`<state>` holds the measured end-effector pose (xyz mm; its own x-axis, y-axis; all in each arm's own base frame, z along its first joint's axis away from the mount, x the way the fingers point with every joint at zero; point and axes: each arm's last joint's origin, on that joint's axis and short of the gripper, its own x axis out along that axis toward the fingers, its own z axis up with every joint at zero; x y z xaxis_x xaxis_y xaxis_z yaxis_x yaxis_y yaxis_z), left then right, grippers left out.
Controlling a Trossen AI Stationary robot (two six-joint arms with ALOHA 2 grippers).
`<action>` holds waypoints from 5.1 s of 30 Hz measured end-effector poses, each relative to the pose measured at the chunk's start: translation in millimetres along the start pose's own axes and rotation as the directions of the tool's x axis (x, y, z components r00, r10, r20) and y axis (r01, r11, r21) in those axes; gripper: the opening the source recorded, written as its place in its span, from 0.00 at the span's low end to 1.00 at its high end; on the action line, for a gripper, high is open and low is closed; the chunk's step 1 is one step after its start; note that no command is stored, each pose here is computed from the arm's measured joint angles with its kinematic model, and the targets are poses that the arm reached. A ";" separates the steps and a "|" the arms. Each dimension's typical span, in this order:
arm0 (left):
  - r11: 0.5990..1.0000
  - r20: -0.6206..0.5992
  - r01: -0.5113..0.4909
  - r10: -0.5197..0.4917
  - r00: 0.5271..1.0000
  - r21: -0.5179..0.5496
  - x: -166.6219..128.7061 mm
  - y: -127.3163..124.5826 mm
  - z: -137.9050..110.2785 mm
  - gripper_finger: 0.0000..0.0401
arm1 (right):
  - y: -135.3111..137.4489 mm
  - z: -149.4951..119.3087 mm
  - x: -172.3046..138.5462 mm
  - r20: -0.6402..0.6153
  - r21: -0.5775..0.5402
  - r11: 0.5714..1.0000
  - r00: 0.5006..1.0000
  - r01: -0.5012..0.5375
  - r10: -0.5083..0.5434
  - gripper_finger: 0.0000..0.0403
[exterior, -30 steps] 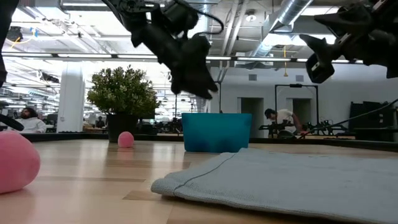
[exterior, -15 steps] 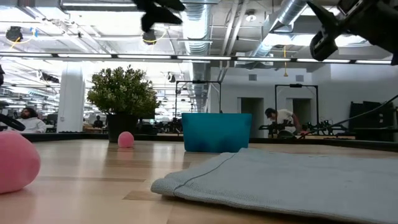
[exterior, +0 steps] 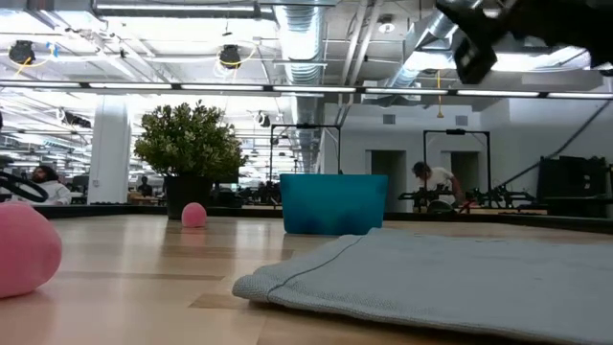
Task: Pick and placing Produce into tupperware
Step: Put the peach into the blue bin
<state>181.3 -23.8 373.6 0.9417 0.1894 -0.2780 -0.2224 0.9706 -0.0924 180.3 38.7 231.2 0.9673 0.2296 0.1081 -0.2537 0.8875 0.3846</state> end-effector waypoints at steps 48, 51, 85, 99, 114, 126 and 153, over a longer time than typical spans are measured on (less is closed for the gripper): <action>0.934 0.255 0.255 -0.191 0.948 -0.249 -43.4 33.3 -151.6 0.44 | 28.7 -107.1 308.5 -0.849 -0.093 0.985 0.505 0.142 -0.153 0.75; 0.935 0.249 0.253 -0.190 0.950 -0.248 -43.2 33.4 -152.2 0.44 | 34.3 -111.0 315.5 -0.846 -0.084 0.988 0.515 0.128 -0.138 0.75; 0.938 0.236 0.237 -0.178 0.955 -0.254 -42.8 33.9 -153.6 0.44 | 38.8 -141.6 317.2 -0.881 0.056 0.964 0.467 0.261 -0.075 0.75; 0.932 0.234 0.245 -0.184 0.955 -0.266 -42.8 33.7 -153.7 0.44 | 33.9 -148.5 324.9 -0.848 0.058 0.967 0.523 0.250 -0.084 0.75; 0.935 0.219 0.239 -0.184 0.958 -0.262 -42.4 33.8 -155.2 0.44 | 31.3 -160.9 329.8 -0.831 0.079 0.969 0.553 0.235 -0.066 0.75; 0.934 0.218 0.241 -0.185 0.958 -0.264 -42.5 33.8 -155.2 0.44 | 32.9 -176.7 330.9 -0.849 0.115 0.968 0.527 0.225 -0.022 0.75; 0.929 0.220 0.251 -0.194 0.956 -0.271 -42.6 33.5 -155.0 0.44 | 30.4 -156.9 328.5 -0.893 -0.020 0.977 0.436 0.211 -0.113 0.40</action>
<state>94.6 -22.4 234.2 0.9990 0.0254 -0.0380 -0.0389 0.9092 -0.4146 491.6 203.8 134.6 0.4575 0.3569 -0.8144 -0.0438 0.9238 0.3803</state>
